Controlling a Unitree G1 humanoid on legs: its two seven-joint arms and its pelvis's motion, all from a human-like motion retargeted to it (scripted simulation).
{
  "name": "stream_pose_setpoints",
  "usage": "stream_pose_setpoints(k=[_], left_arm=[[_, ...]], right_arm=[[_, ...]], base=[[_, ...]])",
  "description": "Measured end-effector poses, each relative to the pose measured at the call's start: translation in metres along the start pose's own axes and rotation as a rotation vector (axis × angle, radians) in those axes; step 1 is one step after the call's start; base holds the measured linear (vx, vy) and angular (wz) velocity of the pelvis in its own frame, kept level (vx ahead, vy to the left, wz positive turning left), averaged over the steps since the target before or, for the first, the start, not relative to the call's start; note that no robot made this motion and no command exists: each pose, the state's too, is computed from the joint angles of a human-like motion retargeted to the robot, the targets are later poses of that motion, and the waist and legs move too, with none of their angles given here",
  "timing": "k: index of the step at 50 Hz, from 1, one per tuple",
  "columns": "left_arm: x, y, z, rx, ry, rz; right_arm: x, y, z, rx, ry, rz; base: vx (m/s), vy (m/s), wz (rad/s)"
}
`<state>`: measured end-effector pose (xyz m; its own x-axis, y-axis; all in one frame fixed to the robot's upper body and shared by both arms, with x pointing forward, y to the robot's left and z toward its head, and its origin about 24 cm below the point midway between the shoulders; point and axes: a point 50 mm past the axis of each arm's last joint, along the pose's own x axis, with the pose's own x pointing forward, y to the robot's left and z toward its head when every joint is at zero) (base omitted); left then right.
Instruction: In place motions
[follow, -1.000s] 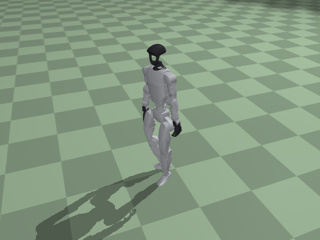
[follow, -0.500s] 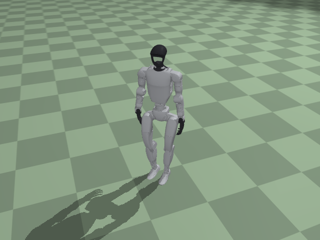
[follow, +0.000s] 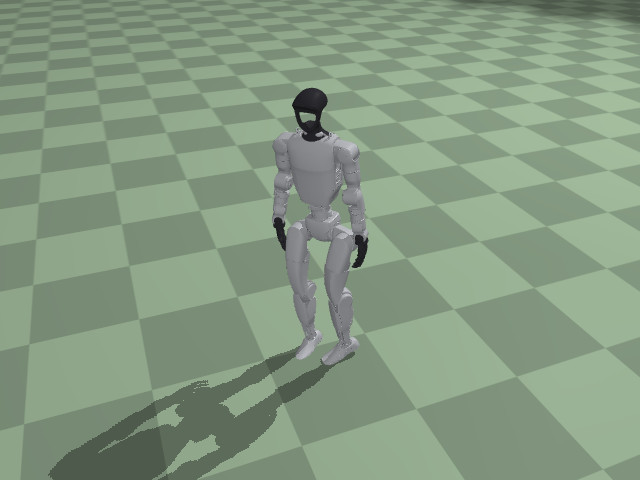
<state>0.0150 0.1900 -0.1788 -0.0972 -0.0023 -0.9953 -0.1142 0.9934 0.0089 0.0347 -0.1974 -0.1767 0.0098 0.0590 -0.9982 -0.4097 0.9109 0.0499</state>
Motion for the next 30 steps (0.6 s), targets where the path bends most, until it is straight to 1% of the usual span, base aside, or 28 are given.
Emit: stream_pose_setpoints(k=[7,13,17,22,26,30], left_arm=[[-0.001,-0.001,0.006,0.017,-0.008,-0.016],[-0.005,0.021,0.013,0.052,-0.018,0.038],[-0.005,0.033,-0.001,0.038,0.024,0.081],[-0.004,0.034,-0.02,-0.032,0.075,0.073],[-0.002,0.03,-0.036,-0.044,0.119,0.064],[-0.001,0.026,-0.039,-0.018,0.129,0.058]], right_arm=[[-0.001,-0.007,0.003,0.009,0.0,-0.019],[-0.001,-0.004,0.01,0.023,-0.019,-0.009],[0.0,-0.001,0.0,0.01,0.008,0.002],[-0.001,-0.007,-0.004,-0.011,0.045,-0.03],[-0.001,-0.007,-0.013,0.043,0.082,-0.029],[-0.001,-0.004,-0.022,0.133,0.116,-0.023]], base=[[-0.16,0.11,-1.37],[-0.32,0.08,-2.03],[-0.3,0.06,-2.64],[-0.39,0.06,-2.96],[-0.38,0.02,-2.62],[-0.39,-0.04,-2.66]])
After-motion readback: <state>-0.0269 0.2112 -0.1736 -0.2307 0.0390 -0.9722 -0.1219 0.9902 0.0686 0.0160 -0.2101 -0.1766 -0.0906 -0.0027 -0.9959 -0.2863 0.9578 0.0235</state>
